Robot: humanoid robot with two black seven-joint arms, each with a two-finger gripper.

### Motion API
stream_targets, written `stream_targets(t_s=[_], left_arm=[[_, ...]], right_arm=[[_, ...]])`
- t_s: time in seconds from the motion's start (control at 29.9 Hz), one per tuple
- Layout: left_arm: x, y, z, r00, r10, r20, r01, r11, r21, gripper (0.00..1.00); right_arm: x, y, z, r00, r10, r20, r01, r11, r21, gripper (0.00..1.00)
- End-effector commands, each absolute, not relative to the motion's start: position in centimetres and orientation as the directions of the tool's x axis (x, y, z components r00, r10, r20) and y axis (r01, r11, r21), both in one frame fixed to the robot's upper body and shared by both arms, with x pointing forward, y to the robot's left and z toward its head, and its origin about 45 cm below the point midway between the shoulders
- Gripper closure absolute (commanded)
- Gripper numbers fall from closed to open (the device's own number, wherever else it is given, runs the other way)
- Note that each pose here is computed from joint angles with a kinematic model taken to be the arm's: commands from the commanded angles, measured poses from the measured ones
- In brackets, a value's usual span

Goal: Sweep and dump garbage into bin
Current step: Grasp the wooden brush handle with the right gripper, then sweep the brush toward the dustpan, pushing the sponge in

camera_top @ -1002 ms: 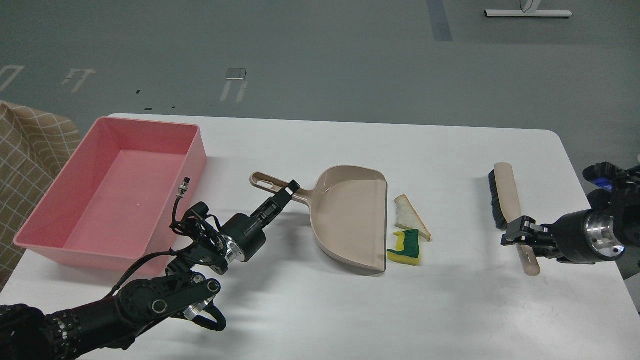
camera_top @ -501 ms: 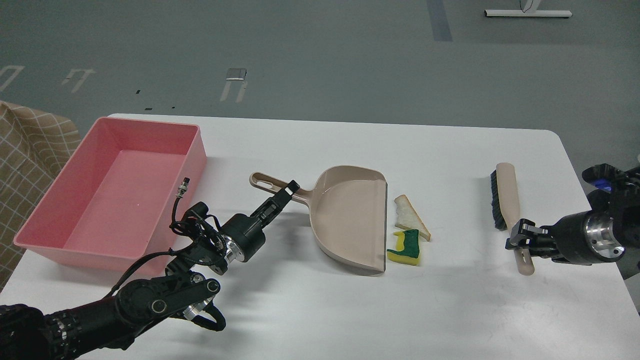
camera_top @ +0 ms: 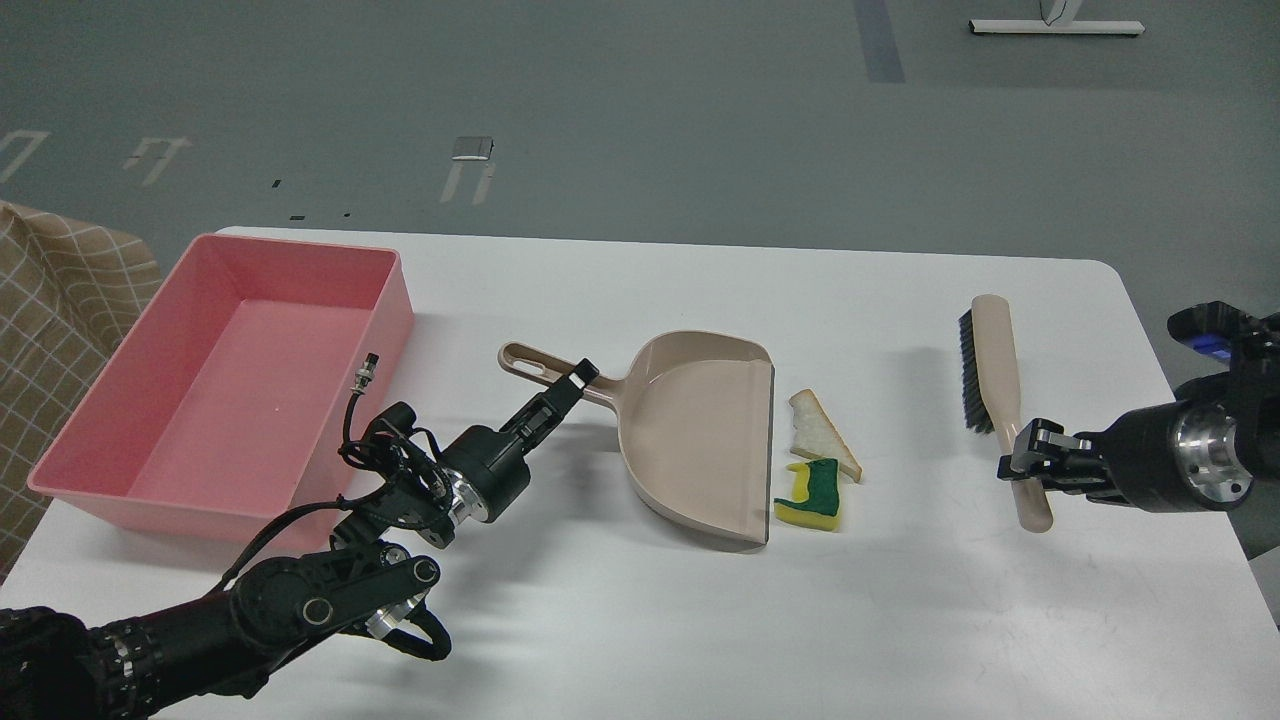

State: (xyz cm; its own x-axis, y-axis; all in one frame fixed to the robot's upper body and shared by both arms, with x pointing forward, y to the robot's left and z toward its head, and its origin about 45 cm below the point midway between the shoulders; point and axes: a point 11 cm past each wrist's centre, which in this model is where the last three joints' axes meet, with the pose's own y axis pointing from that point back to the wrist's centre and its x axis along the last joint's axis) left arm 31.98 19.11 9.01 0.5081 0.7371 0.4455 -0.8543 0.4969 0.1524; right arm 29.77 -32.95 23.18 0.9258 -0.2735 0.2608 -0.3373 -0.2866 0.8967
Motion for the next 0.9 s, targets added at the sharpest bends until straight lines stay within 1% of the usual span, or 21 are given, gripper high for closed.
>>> stream_targets(t_s=[0.0, 0.07, 0.3, 0.47, 0.87], left_arm=[[32.0, 19.1, 9.0, 0.508, 0.737, 0.446, -0.854, 0.497, 0.151, 1.0], [32.0, 19.1, 9.0, 0.508, 0.737, 0.446, -0.854, 0.497, 0.151, 1.0], [32.0, 19.2, 9.0, 0.507, 0.737, 0.447, -0.855, 0.497, 0.151, 1.0], [32.0, 19.2, 9.0, 0.507, 0.737, 0.447, -0.855, 0.497, 0.151, 1.0], [32.0, 19.2, 9.0, 0.506, 0.738, 0.447, -0.856, 0.495, 0.152, 1.0]], right_arm=[[28.6, -32.7, 23.5, 0.933, -0.258, 0.25, -0.323, -0.3, 0.898, 1.0], [27.6, -32.4, 23.1, 0.943, -0.245, 0.224, -0.294, -0.308, 0.905, 1.0], [26.2, -32.9, 21.7, 0.95, -0.256, 0.178, -0.253, -0.298, 0.921, 1.0], [26.0, -32.4, 21.3, 0.954, -0.25, 0.165, -0.24, -0.308, 0.921, 1.0], [26.3, -28.1, 20.5, 0.974, -0.179, 0.137, -0.199, -0.397, 0.896, 1.0]])
